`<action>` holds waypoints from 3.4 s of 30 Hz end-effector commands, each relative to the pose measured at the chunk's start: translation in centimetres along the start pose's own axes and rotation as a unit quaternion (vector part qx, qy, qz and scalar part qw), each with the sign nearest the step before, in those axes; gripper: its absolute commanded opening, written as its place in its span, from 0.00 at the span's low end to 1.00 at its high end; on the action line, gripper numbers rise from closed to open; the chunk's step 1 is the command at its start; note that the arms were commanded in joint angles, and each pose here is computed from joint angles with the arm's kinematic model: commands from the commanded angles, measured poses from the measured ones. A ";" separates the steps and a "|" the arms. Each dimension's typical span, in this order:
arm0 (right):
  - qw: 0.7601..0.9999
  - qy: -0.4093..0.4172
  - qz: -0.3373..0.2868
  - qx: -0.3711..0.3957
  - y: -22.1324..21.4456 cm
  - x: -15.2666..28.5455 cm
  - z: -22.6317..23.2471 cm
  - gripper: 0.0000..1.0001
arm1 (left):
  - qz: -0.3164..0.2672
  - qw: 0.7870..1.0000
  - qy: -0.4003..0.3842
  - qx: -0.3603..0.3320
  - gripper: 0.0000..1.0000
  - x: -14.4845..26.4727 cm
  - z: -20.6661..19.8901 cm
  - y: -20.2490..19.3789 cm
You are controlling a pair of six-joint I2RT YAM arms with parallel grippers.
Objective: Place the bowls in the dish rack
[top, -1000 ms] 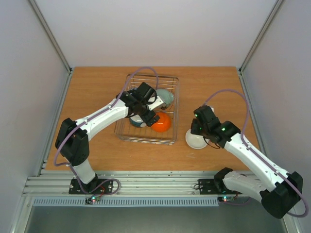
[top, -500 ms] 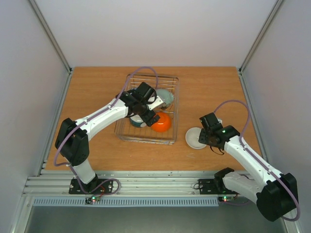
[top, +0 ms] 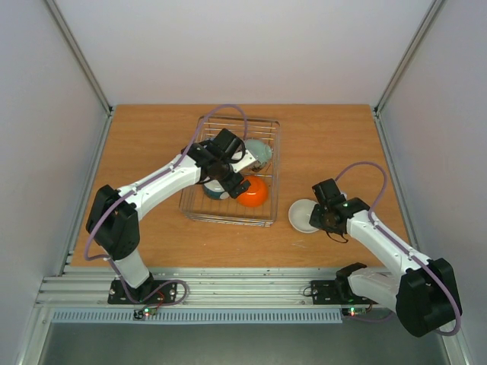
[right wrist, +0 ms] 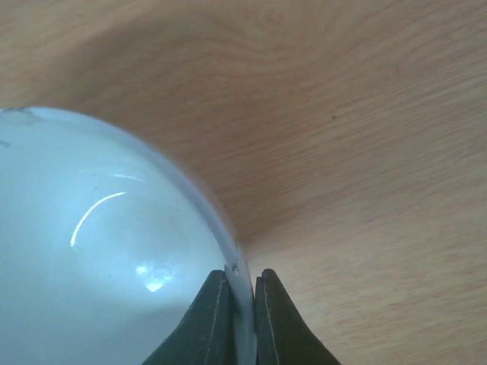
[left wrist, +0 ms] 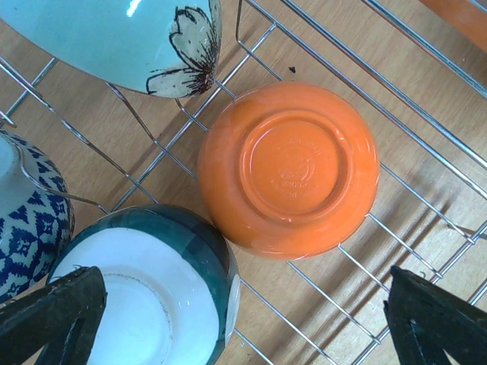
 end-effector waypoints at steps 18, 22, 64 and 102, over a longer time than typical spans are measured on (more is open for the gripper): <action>0.959 0.216 -0.178 0.051 8.2 11.7 6.7 0.01 | -0.069 0.983 -0.113 0.128 0.99 4.4 3.7 0.4; 0.938 0.296 -0.170 0.066 8.5 12.7 9.4 0.01 | -0.109 0.971 -0.151 0.149 0.99 6.4 4.5 0.9; 0.819 0.525 -0.169 0.158 8.2 13.2 23.1 0.01 | -0.170 0.875 -0.400 0.213 0.99 8.8 3.6 1.4; 0.813 0.530 -0.180 0.163 7.9 13.7 23.0 0.01 | -0.097 0.871 -0.442 0.193 0.10 5.9 0.9 1.4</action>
Point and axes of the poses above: each gripper's point midway between its finger pads, its own x axis back along the fingers, its own z axis along the line the jaws close on, y = z × x, the point moved 4 cm from there along x, back along the fingers
